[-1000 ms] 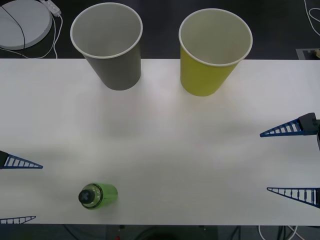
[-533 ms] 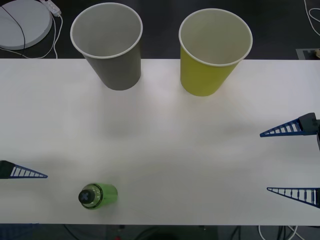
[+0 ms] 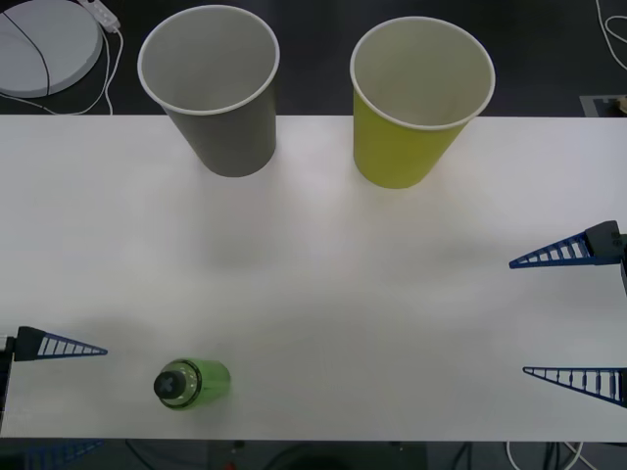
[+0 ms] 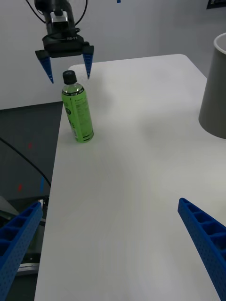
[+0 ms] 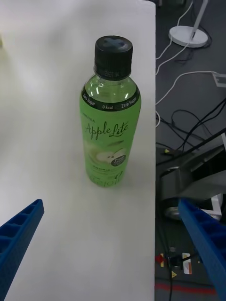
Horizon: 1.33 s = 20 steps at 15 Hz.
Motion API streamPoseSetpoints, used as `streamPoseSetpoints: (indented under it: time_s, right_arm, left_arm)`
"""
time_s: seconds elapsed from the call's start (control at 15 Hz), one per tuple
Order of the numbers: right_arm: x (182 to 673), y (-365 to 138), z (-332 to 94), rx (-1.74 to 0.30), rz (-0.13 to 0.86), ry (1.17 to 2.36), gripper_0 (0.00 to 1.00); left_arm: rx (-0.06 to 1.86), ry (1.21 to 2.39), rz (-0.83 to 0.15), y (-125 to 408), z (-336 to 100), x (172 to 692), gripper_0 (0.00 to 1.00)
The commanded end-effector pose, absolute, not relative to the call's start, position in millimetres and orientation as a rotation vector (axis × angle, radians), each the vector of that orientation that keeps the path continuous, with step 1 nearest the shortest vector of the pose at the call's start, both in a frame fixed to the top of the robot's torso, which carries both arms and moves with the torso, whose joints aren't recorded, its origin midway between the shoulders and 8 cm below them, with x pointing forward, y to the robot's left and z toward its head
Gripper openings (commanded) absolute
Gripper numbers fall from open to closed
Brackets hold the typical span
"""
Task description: Put the can into the green bin and the plastic bottle into the gray bin
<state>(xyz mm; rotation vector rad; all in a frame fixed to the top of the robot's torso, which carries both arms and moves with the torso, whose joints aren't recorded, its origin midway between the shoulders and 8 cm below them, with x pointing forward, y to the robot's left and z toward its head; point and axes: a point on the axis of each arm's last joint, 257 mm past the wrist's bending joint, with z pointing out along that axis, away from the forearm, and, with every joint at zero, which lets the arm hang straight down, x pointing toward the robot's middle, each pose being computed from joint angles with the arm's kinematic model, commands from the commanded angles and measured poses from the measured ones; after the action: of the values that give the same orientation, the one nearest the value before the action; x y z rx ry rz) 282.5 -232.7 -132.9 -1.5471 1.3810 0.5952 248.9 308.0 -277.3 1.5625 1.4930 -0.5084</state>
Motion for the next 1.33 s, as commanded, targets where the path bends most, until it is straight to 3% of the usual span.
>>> streamPoseSetpoints:
  time_s: [0.07,1.33]
  right_arm:
    - [283,-233,-133,-1.547,0.595,1.381,1.0]
    - [283,-233,-133,-1.547,0.595,1.381,1.0]
  left_arm:
    - [1.523,1.485,-0.519,297,-284,249,1.0]
    - [1.294,1.425,-0.581,222,-301,256,1.0]
